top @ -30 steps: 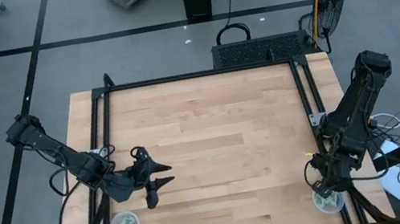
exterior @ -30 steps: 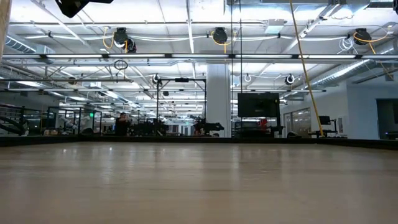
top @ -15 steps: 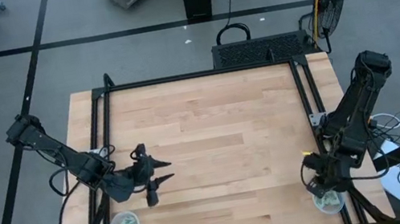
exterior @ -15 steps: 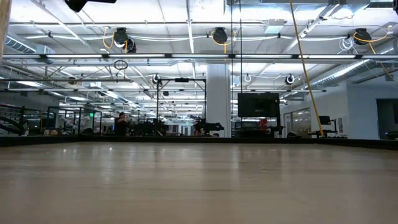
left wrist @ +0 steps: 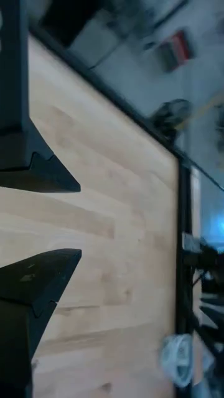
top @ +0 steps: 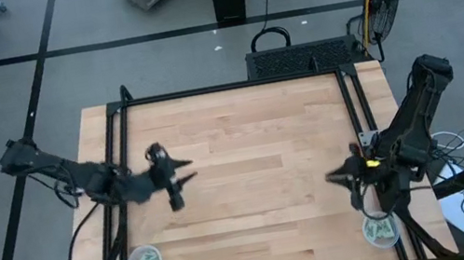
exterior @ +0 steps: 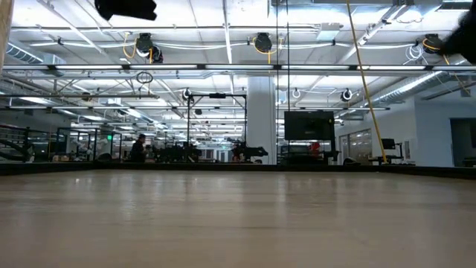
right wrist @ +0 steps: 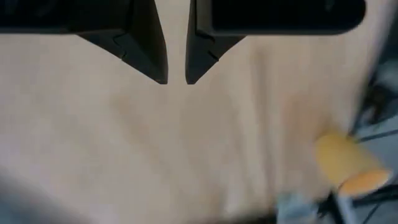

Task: Pick and place Stevia / Truvia into bins
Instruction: Return to Home Position

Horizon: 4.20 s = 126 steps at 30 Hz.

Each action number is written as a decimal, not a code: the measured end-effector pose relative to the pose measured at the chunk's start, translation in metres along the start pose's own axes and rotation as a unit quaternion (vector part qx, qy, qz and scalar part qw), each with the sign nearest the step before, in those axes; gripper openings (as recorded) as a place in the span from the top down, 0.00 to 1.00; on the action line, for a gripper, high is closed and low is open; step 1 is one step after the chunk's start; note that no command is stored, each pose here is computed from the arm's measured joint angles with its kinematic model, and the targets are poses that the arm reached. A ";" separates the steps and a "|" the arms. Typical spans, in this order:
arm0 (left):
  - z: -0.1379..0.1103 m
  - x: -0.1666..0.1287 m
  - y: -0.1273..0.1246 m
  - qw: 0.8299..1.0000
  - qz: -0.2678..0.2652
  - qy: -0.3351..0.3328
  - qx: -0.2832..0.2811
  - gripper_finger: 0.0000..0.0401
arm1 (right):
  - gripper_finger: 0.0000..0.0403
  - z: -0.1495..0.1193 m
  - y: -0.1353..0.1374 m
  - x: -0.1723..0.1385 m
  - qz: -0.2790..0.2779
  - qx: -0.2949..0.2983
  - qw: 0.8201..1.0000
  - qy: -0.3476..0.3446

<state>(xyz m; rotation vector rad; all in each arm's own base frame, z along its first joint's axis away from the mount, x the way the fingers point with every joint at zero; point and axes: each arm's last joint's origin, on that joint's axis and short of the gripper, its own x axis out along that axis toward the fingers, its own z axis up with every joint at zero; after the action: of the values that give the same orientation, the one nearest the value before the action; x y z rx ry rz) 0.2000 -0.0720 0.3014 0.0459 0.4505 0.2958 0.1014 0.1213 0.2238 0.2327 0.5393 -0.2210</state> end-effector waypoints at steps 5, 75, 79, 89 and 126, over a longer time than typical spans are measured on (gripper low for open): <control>-0.004 -0.017 0.047 0.997 0.014 0.049 -0.064 0.59 | 0.88 0.019 -0.015 -0.007 -0.095 -0.132 0.976 -0.144; -0.079 -0.127 0.125 0.972 -0.019 -0.209 -0.111 0.59 | 0.88 0.009 -0.090 -0.024 0.033 -0.072 0.882 -0.465; -0.084 -0.111 0.117 0.976 -0.043 -0.204 -0.066 0.59 | 0.88 0.013 -0.100 -0.032 0.009 -0.019 0.870 -0.492; -0.098 -0.077 0.107 0.961 -0.054 -0.256 -0.086 0.59 | 0.88 0.007 -0.089 -0.023 0.051 -0.074 0.876 -0.474; -0.101 -0.067 0.101 0.947 -0.091 -0.294 -0.091 0.59 | 0.88 0.004 -0.111 0.029 -0.111 -0.136 0.915 -0.363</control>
<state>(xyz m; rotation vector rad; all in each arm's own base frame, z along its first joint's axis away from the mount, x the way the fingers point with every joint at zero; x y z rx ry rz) 0.0709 0.0033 0.2501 -0.0869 -0.1688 0.1287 0.0981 0.0101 0.1936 -0.1890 -0.1520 -0.4252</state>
